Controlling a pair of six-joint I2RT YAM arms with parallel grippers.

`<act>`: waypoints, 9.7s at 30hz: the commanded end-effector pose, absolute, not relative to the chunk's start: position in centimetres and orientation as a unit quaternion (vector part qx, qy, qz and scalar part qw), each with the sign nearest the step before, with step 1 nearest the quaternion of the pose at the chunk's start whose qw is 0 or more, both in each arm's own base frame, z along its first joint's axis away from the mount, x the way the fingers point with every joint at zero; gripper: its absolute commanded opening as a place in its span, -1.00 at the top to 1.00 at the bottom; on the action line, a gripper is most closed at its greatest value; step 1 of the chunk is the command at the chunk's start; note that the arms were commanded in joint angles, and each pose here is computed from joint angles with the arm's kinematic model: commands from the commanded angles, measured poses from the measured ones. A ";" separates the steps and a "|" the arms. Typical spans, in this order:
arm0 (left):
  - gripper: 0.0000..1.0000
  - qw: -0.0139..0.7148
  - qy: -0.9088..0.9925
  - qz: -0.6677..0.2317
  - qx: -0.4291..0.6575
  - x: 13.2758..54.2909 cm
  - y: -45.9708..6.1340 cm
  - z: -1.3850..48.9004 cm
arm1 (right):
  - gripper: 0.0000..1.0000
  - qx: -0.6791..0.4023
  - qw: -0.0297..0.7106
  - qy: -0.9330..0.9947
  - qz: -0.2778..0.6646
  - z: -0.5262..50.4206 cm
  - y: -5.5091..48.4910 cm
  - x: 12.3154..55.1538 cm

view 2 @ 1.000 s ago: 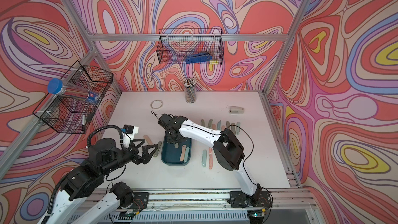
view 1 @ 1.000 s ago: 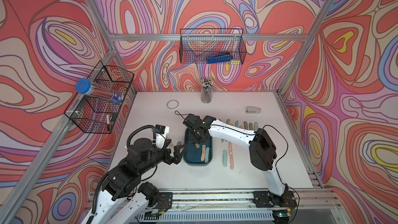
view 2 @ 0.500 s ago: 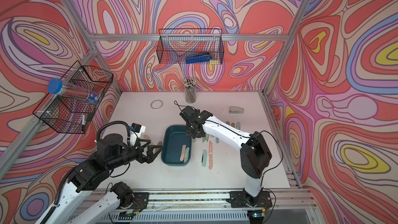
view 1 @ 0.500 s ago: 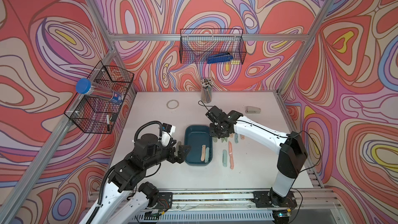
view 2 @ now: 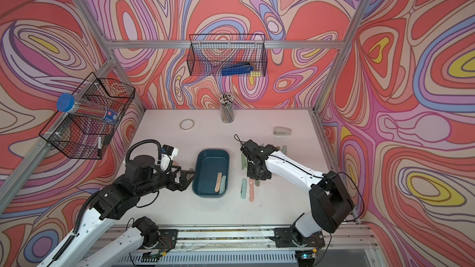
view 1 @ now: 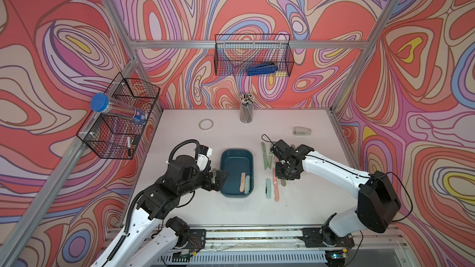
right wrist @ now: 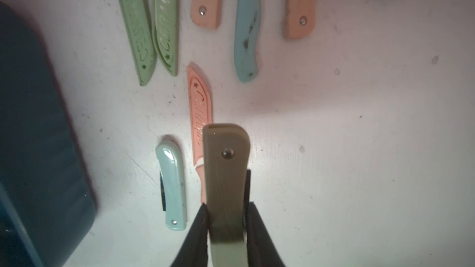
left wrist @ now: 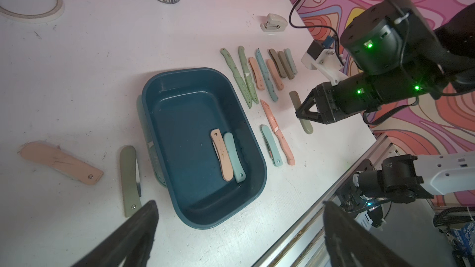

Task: Take the fruit knife out of the storage box
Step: Place the fruit knife at the center of the board, then pick up the fruit knife from the storage box, then place the fruit knife at the center of the board, then pick up the fruit knife from the storage box.

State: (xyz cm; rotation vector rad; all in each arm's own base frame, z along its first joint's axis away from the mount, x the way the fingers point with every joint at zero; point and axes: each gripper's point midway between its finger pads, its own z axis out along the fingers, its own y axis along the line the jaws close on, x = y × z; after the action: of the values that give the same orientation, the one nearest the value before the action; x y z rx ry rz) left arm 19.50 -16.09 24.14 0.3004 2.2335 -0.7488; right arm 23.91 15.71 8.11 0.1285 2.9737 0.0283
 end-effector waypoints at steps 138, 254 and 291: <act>-0.99 0.431 0.866 -0.241 0.076 19.3 -12.7 25.5 | 0.59 -0.044 0.081 0.996 0.012 3.9 33.3 28.9; -1.00 0.416 0.878 -0.226 0.068 19.6 -12.5 24.7 | 0.26 -0.026 0.037 0.999 -0.023 7.5 32.2 24.2; -0.99 0.413 0.880 -0.224 0.067 19.7 -12.5 24.5 | 0.36 -0.047 -0.006 0.999 0.016 -0.8 36.1 24.6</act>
State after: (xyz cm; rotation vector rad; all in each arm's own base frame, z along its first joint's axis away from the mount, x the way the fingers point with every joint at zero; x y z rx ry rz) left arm 19.96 -12.56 24.31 0.1742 2.2034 -0.5587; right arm 24.01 35.30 1.87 -0.1320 3.1492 0.0478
